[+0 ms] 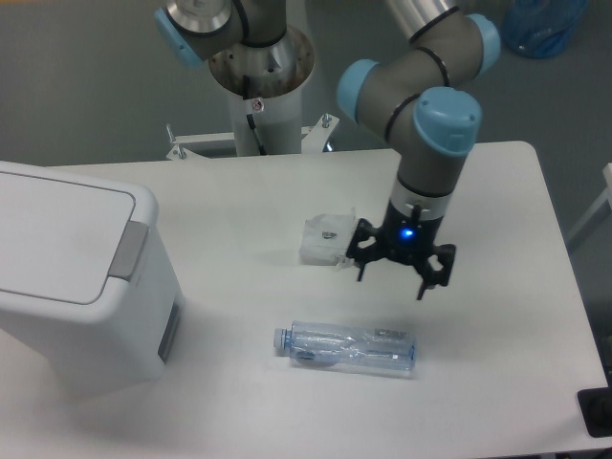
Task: Open the trash can
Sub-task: 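Swing the gripper over to the trash can lid's front edge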
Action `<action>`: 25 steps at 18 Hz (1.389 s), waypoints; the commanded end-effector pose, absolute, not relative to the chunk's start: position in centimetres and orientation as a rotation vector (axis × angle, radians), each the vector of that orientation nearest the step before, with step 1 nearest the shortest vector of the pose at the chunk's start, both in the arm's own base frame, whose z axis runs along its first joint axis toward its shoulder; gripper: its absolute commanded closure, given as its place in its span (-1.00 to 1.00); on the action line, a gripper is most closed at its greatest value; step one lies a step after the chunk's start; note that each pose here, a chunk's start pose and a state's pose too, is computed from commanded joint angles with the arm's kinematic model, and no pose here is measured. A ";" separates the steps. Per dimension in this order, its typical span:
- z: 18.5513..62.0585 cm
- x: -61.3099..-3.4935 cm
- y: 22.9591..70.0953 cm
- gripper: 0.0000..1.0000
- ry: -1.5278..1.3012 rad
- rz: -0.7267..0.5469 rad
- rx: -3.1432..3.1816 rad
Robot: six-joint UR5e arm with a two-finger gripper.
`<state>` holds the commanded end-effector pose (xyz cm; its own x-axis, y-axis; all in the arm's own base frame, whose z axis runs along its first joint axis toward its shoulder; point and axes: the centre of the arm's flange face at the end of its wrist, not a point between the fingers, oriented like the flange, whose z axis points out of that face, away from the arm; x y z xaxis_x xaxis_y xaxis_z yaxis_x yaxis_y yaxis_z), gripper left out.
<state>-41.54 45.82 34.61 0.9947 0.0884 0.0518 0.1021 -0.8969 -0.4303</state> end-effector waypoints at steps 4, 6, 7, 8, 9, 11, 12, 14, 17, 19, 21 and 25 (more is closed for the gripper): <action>39.5 -38.2 47.6 -1.00 -0.191 -0.141 -2.527; 41.6 -36.8 48.1 -1.00 -0.232 -0.188 -2.465; 42.4 -35.5 48.7 -1.00 -0.236 -0.217 -2.444; 42.9 -34.3 49.4 -1.00 -0.230 -0.245 -2.427; 43.4 -33.3 49.9 -1.00 -0.226 -0.270 -2.412; 44.5 -31.5 50.4 -1.00 -0.228 -0.307 -2.386; 45.0 -30.7 50.6 -1.00 -0.236 -0.316 -2.380; 45.8 -29.4 50.9 -1.00 -0.243 -0.330 -2.374; 46.6 -28.1 50.9 -1.00 -0.271 -0.346 -2.367; 47.2 -27.0 51.0 -1.00 -0.274 -0.353 -2.364; 47.6 -26.8 51.1 -1.00 -0.270 -0.351 -2.359; 47.3 -26.0 52.3 -1.00 -0.249 -0.364 -2.360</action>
